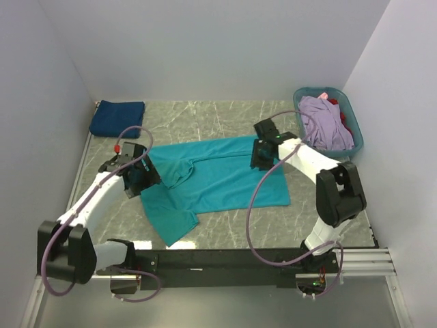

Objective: Fold and stack the t-shirts
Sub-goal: Fold the tshirt

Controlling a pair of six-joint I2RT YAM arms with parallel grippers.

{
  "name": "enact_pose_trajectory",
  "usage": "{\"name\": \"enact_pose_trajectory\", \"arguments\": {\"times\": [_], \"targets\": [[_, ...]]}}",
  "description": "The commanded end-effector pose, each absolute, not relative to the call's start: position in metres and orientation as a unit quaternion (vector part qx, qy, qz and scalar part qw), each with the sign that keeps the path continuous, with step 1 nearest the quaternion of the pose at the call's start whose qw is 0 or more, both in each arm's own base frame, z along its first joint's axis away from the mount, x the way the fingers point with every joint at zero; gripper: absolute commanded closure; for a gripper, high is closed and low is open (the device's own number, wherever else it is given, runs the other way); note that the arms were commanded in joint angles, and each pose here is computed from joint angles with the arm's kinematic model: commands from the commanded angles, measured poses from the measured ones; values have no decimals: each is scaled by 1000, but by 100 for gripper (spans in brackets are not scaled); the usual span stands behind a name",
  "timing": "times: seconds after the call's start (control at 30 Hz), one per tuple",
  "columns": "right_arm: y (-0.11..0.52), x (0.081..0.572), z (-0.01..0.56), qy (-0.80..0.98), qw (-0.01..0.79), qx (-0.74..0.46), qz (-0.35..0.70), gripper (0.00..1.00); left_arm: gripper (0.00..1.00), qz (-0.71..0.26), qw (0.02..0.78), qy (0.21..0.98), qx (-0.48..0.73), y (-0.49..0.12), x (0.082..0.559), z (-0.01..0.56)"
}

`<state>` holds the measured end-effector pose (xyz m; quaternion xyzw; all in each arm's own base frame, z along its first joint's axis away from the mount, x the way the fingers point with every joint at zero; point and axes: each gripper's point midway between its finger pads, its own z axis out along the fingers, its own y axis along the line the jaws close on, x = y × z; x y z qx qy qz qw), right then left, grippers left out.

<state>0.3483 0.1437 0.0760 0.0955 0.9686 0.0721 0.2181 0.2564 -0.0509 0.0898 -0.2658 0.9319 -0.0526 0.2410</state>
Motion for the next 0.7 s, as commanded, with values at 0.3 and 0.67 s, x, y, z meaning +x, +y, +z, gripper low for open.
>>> {"name": "enact_pose_trajectory", "arguments": {"times": [0.3, 0.67], "targets": [[186, 350, 38, 978, 186, 68, 69, 58, 21, -65, 196, 952, -226, -94, 301, 51], [173, 369, 13, 982, 171, 74, 22, 57, 24, -38, 144, 966, -211, -100, 321, 8]]}}
